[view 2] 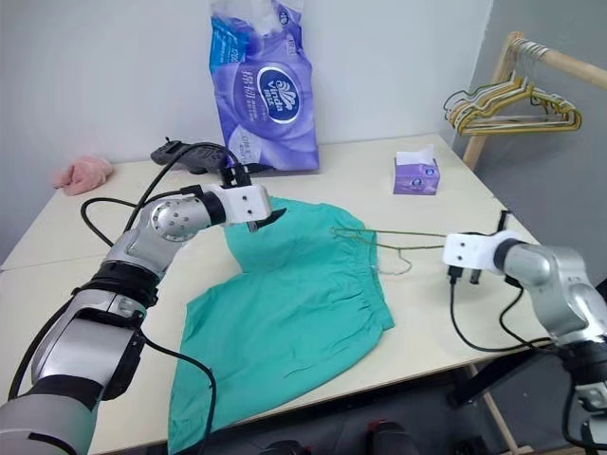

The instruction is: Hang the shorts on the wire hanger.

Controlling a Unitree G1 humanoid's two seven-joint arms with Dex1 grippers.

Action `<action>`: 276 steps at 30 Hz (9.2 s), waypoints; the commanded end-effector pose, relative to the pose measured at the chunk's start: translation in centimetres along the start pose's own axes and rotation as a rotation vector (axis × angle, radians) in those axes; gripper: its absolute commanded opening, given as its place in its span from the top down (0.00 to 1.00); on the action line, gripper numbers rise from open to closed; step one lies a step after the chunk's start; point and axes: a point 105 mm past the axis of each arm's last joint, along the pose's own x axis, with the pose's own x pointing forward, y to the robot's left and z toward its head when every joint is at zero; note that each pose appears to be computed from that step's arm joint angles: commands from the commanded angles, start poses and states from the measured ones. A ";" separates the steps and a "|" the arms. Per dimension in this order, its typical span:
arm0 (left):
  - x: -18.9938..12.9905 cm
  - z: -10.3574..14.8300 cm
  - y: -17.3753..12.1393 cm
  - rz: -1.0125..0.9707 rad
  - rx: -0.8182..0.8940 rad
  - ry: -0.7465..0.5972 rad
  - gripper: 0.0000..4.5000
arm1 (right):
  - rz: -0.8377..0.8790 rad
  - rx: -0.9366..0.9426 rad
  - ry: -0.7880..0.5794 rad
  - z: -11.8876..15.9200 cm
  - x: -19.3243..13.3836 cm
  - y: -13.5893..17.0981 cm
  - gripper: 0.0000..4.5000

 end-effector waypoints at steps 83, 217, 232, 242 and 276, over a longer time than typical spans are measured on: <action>-10.0 4.6 -10.6 -0.435 -0.921 -0.192 0.00 | 1.291 1.627 0.023 0.1 -8.9 12.9 1.00; -3.0 7.4 9.1 -0.311 -0.407 -0.269 0.00 | 0.307 0.506 -0.385 8.6 4.8 -2.8 1.00; -1.0 4.9 7.1 -0.505 -0.143 0.045 0.00 | 0.216 0.333 -0.398 9.6 3.2 -4.7 1.00; 1.9 6.6 4.2 -0.598 -0.092 0.007 0.00 | 0.173 0.282 -0.431 11.5 2.1 -5.8 1.00; 3.2 3.1 1.1 -0.531 -0.136 0.115 0.00 | 0.158 0.270 -0.453 13.0 1.5 -6.5 1.00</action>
